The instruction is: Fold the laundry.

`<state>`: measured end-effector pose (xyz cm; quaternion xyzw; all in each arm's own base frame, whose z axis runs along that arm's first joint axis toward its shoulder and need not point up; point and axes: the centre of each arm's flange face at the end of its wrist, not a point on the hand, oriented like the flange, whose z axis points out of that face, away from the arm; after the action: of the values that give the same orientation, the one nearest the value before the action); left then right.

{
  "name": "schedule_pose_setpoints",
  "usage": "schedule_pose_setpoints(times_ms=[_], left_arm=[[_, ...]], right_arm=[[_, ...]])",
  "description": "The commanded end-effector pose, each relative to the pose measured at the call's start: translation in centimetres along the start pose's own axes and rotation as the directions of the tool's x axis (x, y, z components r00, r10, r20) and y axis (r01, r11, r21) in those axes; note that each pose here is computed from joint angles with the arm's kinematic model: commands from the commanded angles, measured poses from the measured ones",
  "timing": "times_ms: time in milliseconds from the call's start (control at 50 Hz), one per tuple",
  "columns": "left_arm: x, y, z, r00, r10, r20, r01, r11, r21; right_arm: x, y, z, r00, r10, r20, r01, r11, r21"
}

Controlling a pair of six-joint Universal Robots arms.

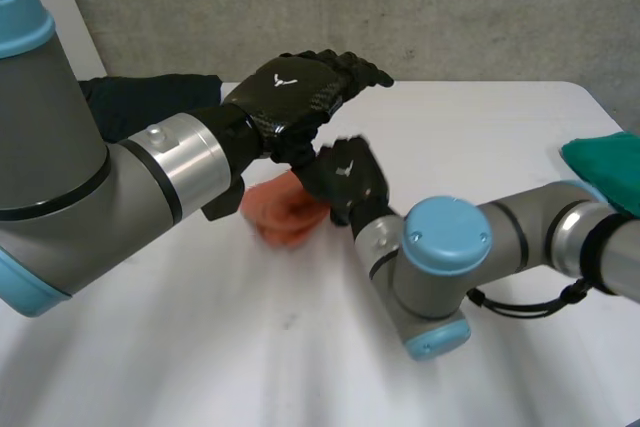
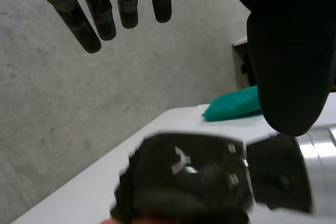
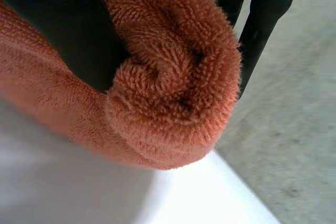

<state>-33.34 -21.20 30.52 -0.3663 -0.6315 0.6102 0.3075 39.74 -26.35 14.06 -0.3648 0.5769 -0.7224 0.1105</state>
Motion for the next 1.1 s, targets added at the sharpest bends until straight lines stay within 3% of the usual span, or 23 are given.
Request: schedule_pose_setpoints(times_ms=[20,180,280,360,440,580,740,840,1100], left_arm=[[-0.5,-1.6,-0.3,1.000,0.020,0.017,-0.021,0.999,0.045],[-0.7,-4.1,-0.6,1.000,0.005,0.028,-0.008,0.993,0.117],[-0.5,-4.6,-0.7,1.000,-0.011,0.022,0.008,0.991,0.132],[-0.3,-4.4,-0.7,1.000,-0.014,0.016,0.011,0.992,0.127],[-0.1,-3.9,-0.6,1.000,-0.019,0.010,0.017,0.994,0.112],[0.3,-2.8,-0.3,1.000,-0.026,-0.003,0.026,0.995,0.091],[1.0,-1.6,-0.1,0.999,-0.034,-0.018,0.036,0.997,0.067],[1.3,-1.4,-0.1,0.999,-0.033,-0.023,0.034,0.997,0.067],[2.2,-1.9,-0.2,0.999,-0.009,-0.041,0.012,0.997,0.078]], right_arm=[[6.1,-2.4,2.5,0.986,0.065,-0.155,-0.049,0.994,0.102],[19.0,-4.6,4.9,0.917,0.065,-0.394,0.004,0.985,0.171],[29.5,-5.0,3.9,0.828,0.126,-0.547,-0.008,0.977,0.214],[36.0,-3.3,1.9,0.762,0.165,-0.627,-0.030,0.975,0.220],[40.6,0.9,0.0,0.745,0.176,-0.643,-0.061,0.979,0.197],[44.1,12.8,-3.6,0.800,0.198,-0.566,-0.178,0.980,0.091],[44.8,23.7,-9.4,0.798,0.232,-0.556,-0.277,0.961,0.003],[45.1,25.7,-11.9,0.794,0.249,-0.555,-0.311,0.950,-0.018],[46.0,23.4,-12.8,0.785,0.234,-0.574,-0.291,0.957,-0.009]])
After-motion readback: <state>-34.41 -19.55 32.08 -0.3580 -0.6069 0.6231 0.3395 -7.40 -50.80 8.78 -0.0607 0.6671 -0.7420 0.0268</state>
